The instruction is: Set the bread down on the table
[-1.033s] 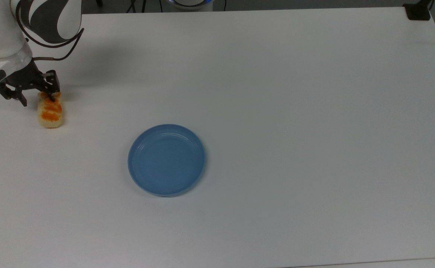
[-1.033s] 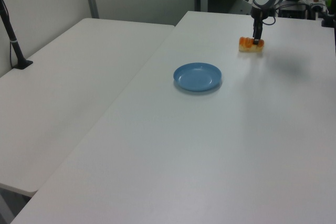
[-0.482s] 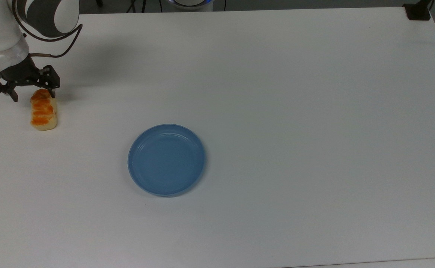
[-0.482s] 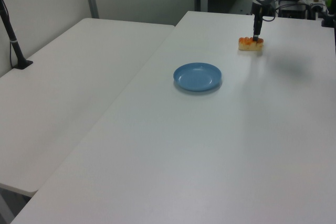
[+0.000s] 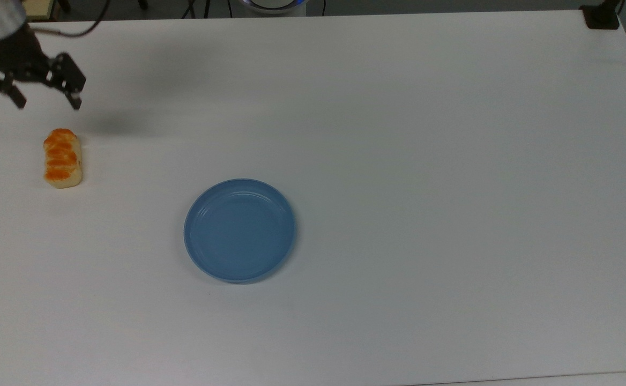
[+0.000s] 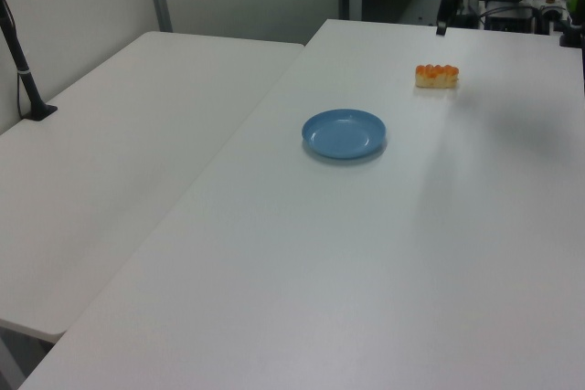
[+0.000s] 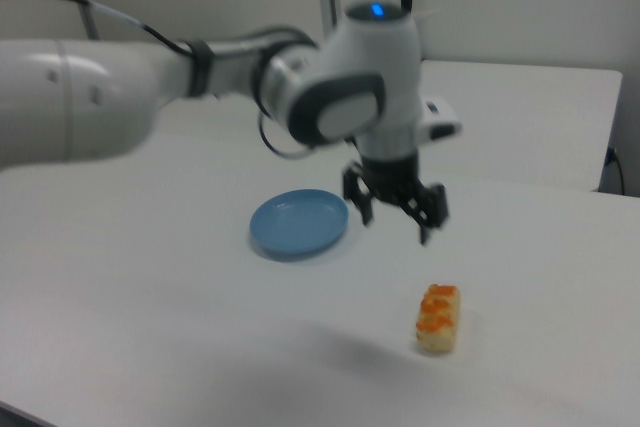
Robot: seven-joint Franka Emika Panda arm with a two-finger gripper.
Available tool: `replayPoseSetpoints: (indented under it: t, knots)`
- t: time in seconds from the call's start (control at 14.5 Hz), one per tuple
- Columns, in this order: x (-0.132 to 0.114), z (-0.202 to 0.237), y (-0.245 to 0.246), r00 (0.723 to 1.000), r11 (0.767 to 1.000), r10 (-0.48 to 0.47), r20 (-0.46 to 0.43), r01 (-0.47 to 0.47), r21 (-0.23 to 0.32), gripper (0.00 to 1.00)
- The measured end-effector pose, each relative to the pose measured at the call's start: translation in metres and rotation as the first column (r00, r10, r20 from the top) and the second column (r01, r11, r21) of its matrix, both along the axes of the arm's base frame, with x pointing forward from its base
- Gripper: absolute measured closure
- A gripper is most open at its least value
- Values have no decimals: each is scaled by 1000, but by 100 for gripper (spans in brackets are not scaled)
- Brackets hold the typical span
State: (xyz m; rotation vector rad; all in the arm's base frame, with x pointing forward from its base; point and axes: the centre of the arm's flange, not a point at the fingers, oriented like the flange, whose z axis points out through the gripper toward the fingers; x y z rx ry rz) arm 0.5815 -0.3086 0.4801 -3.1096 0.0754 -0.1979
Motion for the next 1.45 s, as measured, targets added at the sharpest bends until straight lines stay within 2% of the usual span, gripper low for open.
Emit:
replayPoseSetpoints:
  t: [0.14, 0.28, 0.41, 0.62, 0.83, 1.03, 1.24, 1.45]
  knots:
    - [-12, 58, 33, 992, 991, -125, -21, 126, 38, 0]
    - [-29, 107, 71, 975, 973, -220, -46, 222, 64, 0]
    - [-41, 136, 110, 958, 956, -275, -75, 281, 80, 0]
    - [-40, 157, 170, 945, 941, -318, -80, 325, 90, 0]
    - [-33, 157, 208, 969, 970, -233, -76, 237, 55, 0]
    - [-29, 152, 223, 994, 997, -82, -72, 82, 0, 0]
    - [-22, 145, 228, 999, 999, -3, -46, 1, -45, 0]
    - [-20, 142, 226, 999, 998, 17, -39, -19, -54, 0]
